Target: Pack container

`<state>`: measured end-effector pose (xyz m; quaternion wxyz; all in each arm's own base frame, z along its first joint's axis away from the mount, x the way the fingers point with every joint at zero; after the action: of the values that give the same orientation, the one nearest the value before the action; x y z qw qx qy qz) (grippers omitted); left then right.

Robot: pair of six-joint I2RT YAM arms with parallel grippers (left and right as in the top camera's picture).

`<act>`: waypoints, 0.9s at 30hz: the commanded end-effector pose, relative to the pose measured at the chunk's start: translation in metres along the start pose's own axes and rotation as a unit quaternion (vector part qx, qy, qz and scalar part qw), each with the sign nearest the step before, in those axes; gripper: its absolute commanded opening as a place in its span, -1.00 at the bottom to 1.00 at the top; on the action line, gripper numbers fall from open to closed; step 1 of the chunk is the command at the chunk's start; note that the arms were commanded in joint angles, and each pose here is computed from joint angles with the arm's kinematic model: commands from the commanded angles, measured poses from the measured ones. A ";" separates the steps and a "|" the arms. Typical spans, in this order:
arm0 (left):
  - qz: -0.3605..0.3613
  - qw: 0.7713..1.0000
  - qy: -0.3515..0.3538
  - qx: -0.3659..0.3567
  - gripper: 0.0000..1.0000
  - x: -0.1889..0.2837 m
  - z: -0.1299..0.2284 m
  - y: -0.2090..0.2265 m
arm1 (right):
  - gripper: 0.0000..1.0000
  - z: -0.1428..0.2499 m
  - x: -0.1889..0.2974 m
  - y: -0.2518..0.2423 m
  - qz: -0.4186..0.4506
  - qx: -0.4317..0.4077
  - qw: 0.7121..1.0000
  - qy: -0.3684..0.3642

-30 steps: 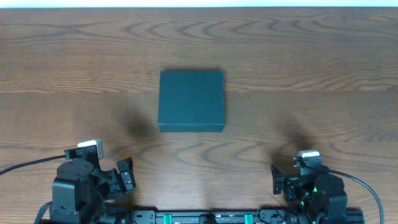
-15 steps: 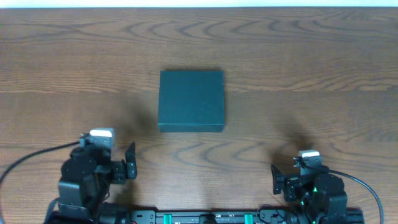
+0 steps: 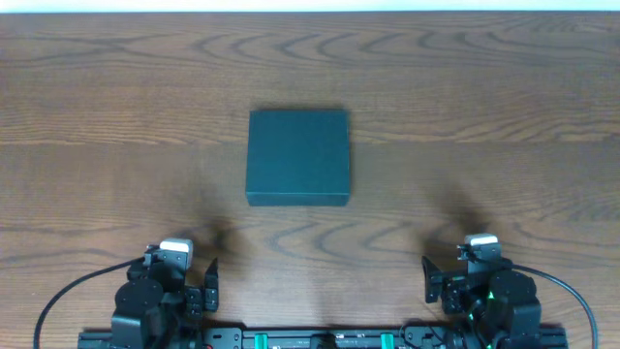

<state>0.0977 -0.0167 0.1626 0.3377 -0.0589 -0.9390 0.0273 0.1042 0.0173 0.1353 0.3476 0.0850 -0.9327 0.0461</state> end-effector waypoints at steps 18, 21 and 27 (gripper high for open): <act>0.011 0.997 0.073 0.001 0.91 -0.023 0.040 0.000 | 0.98 0.002 -0.001 0.000 -0.003 0.003 1.000 0.003; 0.011 0.997 0.073 0.001 0.91 -0.023 0.040 0.000 | 0.98 0.002 -0.001 0.000 -0.003 0.003 1.000 0.003; 0.011 0.997 0.073 0.001 0.91 -0.023 0.039 0.000 | 0.98 0.002 -0.001 0.000 -0.003 0.003 1.000 0.003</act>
<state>0.0947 -0.0178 0.1315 0.3790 -0.0616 -0.9230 0.0247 0.1042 0.0173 0.1353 0.3476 0.0850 -0.9327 0.0461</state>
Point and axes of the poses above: each gripper's point midway between its finger pads, its own x axis back along the fingers, its own y axis along the line the jaws close on, z = x × y, the point moved 6 cm from there along x, back along the fingers, and after that the axes turned 6 degrees about x, right-handed, at the moved point
